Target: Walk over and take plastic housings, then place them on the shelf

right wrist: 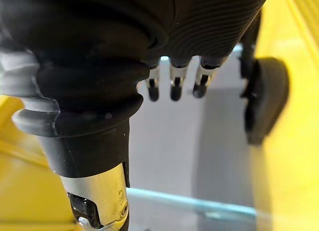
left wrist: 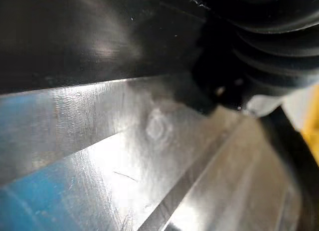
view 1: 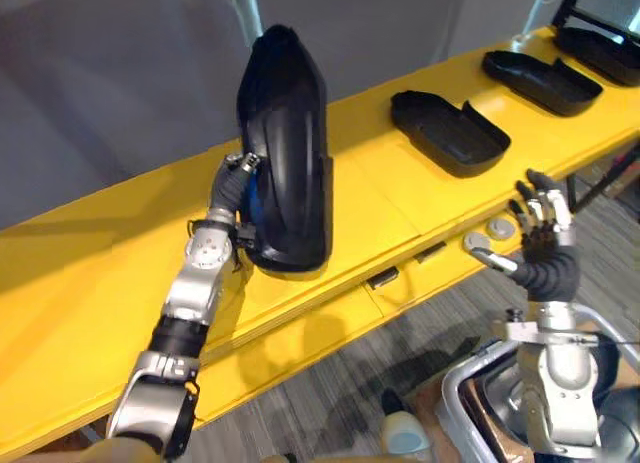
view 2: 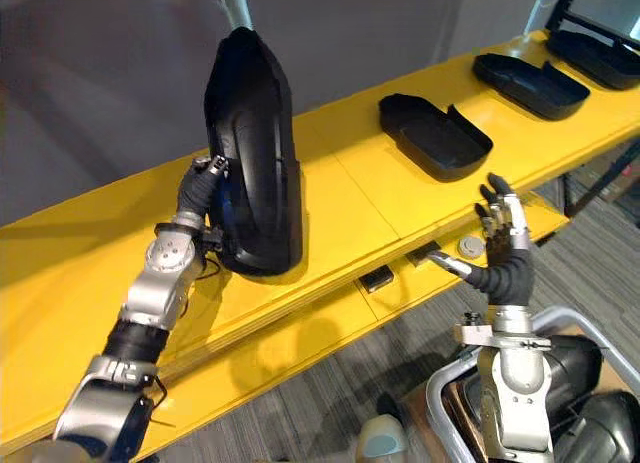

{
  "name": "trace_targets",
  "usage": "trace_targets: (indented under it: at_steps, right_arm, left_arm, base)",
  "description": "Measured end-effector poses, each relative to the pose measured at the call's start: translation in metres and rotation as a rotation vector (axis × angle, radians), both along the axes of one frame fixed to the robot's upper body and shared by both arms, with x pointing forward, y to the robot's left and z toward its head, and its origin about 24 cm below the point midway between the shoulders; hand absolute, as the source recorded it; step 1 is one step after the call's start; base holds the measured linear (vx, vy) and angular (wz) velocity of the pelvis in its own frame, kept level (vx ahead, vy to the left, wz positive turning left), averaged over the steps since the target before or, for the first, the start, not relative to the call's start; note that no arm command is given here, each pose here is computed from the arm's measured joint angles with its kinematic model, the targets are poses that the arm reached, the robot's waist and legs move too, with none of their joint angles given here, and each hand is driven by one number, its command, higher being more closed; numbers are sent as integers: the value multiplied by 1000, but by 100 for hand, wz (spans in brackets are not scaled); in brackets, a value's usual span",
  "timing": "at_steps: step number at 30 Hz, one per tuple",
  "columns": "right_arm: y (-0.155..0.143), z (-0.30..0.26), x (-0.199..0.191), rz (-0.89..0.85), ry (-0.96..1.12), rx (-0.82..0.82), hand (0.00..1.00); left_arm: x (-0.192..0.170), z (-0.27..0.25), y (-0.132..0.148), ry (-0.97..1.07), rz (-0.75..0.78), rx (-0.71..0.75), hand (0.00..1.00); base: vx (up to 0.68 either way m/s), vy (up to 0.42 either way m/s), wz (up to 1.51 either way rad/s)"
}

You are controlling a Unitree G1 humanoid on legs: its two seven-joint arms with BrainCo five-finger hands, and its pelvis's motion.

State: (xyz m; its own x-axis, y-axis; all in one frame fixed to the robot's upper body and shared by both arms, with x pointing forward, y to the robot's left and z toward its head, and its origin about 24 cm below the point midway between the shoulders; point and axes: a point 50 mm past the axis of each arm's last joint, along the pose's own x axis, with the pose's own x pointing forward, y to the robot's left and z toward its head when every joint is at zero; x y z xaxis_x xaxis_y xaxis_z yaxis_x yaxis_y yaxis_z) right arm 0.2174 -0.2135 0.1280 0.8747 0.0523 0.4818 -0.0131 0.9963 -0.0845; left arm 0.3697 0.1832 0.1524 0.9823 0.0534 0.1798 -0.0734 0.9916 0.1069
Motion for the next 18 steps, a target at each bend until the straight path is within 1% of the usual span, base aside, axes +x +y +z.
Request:
trace_targets:
  at_steps: [1, 4, 5, 7, 11, 13, 15, 18]
  right_arm:
    - [5, -2, 1, 42, 21, -5, 0]
    - [12, -3, 4, 105, 40, -13, 0]
    - [12, -2, 4, 114, 37, -13, 0]
    - [13, 1, 6, 120, 27, -13, 0]
    - [24, 16, 15, 182, -24, 11, 0]
    - [26, 20, 16, 195, -29, 11, 0]
    - [32, 19, 18, 220, -23, 11, 0]
    - [35, 13, 14, 233, 2, 18, 0]
  left_arm:
    - [7, -5, 2, 57, 44, -16, 100]
    - [15, -12, 6, 139, 117, -17, 100]
    - [18, -11, 7, 159, 142, -40, 100]
    - [24, 1, 8, 163, 186, -49, 100]
    - [34, 28, 20, 176, 284, -53, 100]
    - [36, 50, 23, 123, 305, -60, 100]
    - [35, 56, 30, 115, 341, -56, 100]
    - [34, 57, 33, 115, 371, -66, 100]
  base:
    - [-21, 9, -12]
    - [-25, 12, -12]
    - [-37, 15, -11]
    - [-59, 10, -7]
    - [-75, -18, -6]
    - [-58, -35, -5]
    - [-55, -53, -4]
    - [-45, -41, 1]
